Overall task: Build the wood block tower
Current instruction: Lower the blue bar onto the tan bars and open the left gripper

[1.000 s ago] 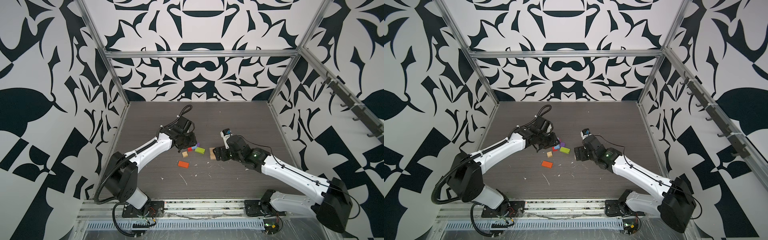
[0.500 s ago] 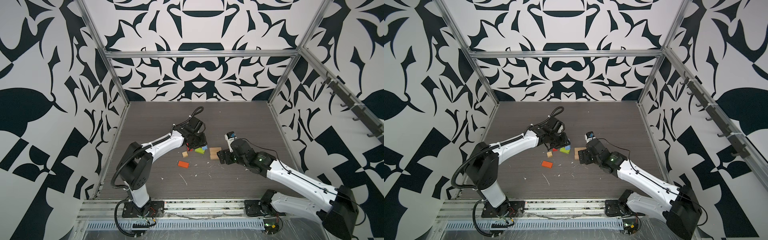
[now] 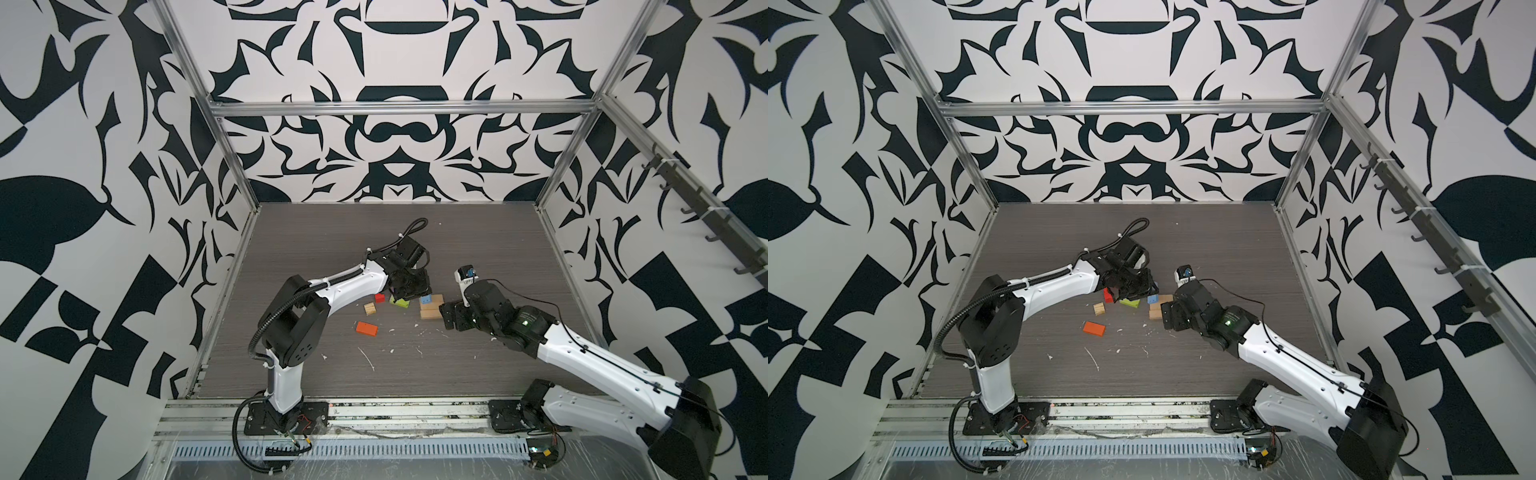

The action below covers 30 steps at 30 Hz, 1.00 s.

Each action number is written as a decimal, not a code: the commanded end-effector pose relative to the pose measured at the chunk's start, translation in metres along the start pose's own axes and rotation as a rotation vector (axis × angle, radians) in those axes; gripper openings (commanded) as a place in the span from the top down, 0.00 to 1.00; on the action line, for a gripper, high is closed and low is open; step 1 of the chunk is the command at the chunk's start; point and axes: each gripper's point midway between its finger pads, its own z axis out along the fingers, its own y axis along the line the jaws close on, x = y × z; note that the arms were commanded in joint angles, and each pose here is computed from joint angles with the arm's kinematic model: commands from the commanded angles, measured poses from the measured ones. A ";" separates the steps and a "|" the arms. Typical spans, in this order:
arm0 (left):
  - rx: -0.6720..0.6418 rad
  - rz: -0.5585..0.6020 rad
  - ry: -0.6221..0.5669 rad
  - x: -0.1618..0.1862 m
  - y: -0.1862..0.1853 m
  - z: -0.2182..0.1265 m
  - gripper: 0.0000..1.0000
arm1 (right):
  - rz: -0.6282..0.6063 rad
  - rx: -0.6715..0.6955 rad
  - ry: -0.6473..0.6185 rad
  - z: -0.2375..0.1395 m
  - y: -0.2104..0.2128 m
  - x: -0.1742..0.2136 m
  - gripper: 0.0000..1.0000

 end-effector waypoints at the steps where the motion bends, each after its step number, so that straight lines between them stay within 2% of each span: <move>1: 0.013 -0.013 0.007 -0.001 -0.007 0.007 0.94 | 0.005 0.024 -0.018 -0.002 -0.007 0.001 0.06; 30: -0.084 -0.068 0.013 0.011 0.017 0.040 0.93 | 0.016 0.012 -0.008 0.000 -0.005 0.003 0.06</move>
